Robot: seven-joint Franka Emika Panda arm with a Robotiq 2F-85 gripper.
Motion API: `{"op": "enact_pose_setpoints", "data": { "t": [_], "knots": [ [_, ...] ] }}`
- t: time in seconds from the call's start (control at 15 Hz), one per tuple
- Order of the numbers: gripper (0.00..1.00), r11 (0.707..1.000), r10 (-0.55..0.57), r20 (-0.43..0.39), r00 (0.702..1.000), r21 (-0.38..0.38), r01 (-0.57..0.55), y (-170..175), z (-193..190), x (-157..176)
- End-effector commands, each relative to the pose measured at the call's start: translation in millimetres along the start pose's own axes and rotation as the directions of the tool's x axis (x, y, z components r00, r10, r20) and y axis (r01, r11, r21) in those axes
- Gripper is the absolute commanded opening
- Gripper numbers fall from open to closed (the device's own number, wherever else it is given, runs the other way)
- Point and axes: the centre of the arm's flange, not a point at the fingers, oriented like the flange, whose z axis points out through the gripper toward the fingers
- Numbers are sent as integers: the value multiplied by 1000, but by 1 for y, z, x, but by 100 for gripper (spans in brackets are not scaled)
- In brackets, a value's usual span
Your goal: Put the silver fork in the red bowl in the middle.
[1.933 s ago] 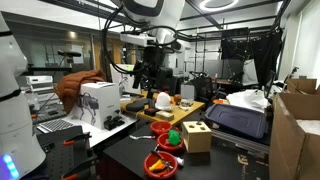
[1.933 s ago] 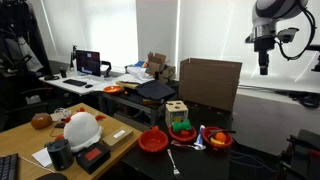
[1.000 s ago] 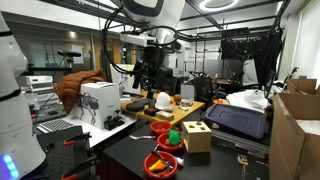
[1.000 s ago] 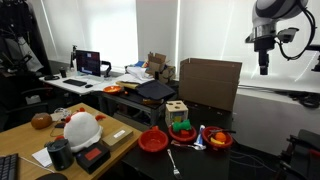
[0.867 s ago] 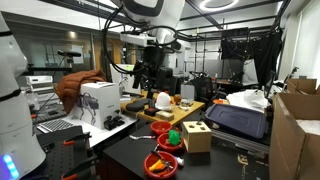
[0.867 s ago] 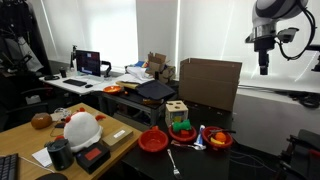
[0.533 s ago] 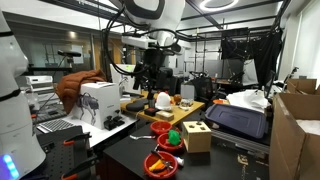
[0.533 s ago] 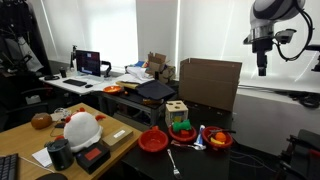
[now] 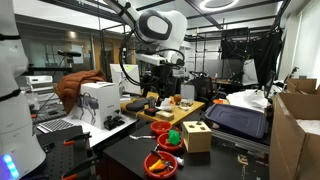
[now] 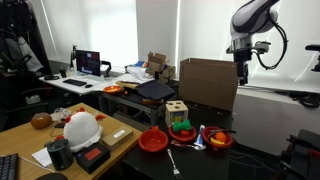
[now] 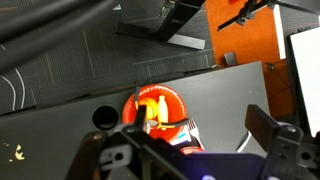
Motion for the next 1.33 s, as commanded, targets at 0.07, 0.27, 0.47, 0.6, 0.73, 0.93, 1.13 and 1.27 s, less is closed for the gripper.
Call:
{"op": "enact_pose_setpoints", "data": {
  "t": [0.07, 0.27, 0.47, 0.6, 0.73, 0.93, 1.13, 1.27],
  "knots": [
    [100, 1000, 24, -53, 998, -8, -24, -18, 15, 74],
    [100, 999, 43, -95, 995, -10, -44, -37, 29, 115],
    [100, 998, 53, -107, 993, -24, -55, -57, 49, 153],
    [100, 998, 51, -93, 994, -33, -54, -73, 67, 173],
    [100, 998, 40, -66, 997, -51, -43, -93, 91, 193],
    [100, 996, 15, -29, 999, -87, -17, -117, 125, 217],
    [100, 993, 15, -8, 1000, -115, -16, -134, 151, 238],
    [100, 990, 4, 6, 1000, -144, -3, -143, 166, 250]
  ]
}}
